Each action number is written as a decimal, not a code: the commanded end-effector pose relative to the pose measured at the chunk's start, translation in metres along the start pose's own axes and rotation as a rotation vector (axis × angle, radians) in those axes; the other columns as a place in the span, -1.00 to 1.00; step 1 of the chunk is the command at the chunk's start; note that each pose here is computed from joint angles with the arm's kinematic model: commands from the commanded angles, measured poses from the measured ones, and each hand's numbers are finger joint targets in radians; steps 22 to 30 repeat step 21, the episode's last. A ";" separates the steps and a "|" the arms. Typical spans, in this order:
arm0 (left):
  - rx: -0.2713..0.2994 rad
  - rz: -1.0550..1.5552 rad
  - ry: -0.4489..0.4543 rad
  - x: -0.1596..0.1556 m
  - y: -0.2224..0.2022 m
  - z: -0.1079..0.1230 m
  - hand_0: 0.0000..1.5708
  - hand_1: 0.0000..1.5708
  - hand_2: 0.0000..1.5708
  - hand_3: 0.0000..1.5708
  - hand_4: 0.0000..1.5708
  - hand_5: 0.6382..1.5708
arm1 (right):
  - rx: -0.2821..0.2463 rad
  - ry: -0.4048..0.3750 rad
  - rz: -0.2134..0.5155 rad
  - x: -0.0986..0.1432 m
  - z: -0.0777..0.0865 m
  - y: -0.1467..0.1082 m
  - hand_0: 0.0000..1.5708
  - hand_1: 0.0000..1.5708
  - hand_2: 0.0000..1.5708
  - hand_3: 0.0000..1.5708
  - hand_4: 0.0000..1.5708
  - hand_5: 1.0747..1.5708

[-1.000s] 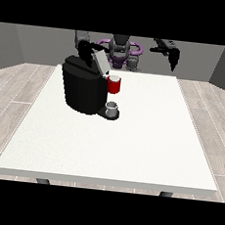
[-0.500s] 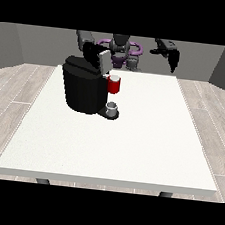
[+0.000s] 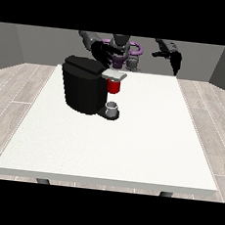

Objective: Insert the coffee pod into the coffee machine and close the lid

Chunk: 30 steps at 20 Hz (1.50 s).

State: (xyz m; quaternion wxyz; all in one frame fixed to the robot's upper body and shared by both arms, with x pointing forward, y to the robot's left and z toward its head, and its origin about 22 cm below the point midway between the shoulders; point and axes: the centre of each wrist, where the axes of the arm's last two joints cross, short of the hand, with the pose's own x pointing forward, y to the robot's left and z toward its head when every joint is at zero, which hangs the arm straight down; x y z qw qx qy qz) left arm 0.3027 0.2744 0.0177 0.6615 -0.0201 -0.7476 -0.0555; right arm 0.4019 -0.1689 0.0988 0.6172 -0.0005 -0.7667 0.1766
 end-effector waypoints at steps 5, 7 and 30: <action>0.030 0.004 0.025 -0.010 0.009 0.001 -1.00 -1.00 -1.00 -1.00 -0.82 1.00 | 0.034 -0.049 0.041 0.027 -0.016 0.013 -1.00 -1.00 -1.00 -1.00 -0.82 1.00; -0.002 -0.003 0.010 0.007 -0.002 -0.009 -1.00 -1.00 -1.00 -1.00 -0.79 1.00 | 0.005 -0.028 0.051 0.040 -0.029 -0.001 -1.00 -1.00 -1.00 -1.00 -0.91 1.00; 0.070 0.035 0.074 -0.041 0.004 0.035 -1.00 -1.00 -1.00 -1.00 -0.76 1.00 | 0.089 0.045 -0.279 -0.067 0.089 0.065 -1.00 -1.00 -1.00 -1.00 -0.80 1.00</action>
